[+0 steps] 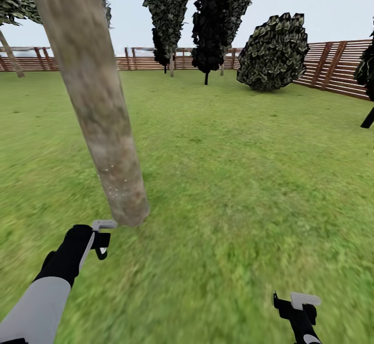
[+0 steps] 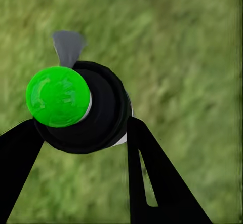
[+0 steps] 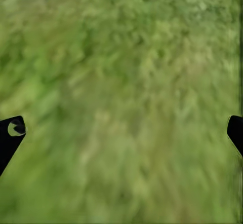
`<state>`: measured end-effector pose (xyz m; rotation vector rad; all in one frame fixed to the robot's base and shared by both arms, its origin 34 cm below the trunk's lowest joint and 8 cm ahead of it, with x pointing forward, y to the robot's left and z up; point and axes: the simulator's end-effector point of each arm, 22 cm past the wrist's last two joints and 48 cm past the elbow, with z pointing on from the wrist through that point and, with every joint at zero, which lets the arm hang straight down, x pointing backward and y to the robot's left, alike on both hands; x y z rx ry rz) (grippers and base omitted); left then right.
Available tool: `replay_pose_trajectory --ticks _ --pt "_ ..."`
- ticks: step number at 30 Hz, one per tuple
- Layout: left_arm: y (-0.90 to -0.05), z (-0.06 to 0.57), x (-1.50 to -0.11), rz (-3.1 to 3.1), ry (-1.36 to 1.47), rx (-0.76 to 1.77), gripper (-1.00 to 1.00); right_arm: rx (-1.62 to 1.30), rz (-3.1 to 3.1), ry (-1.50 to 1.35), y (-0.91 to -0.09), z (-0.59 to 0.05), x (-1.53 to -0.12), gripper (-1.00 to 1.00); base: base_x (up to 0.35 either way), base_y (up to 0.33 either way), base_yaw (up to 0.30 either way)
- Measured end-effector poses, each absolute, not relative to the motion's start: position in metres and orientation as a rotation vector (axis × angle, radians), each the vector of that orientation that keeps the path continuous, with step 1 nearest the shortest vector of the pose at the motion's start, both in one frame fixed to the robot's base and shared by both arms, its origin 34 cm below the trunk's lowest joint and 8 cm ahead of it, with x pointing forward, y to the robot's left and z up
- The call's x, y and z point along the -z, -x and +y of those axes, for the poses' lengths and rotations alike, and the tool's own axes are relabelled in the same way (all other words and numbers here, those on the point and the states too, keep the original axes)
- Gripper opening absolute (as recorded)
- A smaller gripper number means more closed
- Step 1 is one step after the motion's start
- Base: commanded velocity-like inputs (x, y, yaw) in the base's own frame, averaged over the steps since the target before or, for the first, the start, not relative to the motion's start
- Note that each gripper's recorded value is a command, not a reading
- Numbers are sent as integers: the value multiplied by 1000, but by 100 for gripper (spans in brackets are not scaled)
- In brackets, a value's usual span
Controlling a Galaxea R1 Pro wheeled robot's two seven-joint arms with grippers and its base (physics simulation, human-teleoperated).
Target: In the garden, pick up the pesticide atomizer on the floor and spray pesticide onto both trees until each tree trunk is fully covered.
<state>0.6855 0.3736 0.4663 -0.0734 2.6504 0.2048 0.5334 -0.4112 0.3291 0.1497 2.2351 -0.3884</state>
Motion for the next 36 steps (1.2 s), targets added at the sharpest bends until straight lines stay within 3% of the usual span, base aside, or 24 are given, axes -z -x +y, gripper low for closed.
replay_pose_trajectory --ticks 12,25,32,36 --pt "-685 373 -466 2650 73 -205 -100 387 2235 -149 -534 -410 -329 100 22 -279 21" --pt "-685 375 -466 2651 78 -209 -100 368 2238 -151 -534 -399 -327 100 165 -256 265" --pt "-689 369 -470 2640 86 -180 -100 368 2239 -153 -534 -399 -327 100 44 -35 271" --pt "-702 337 -479 2615 77 -101 -100 370 2239 -154 -534 -399 -327 100 1 -1 63"
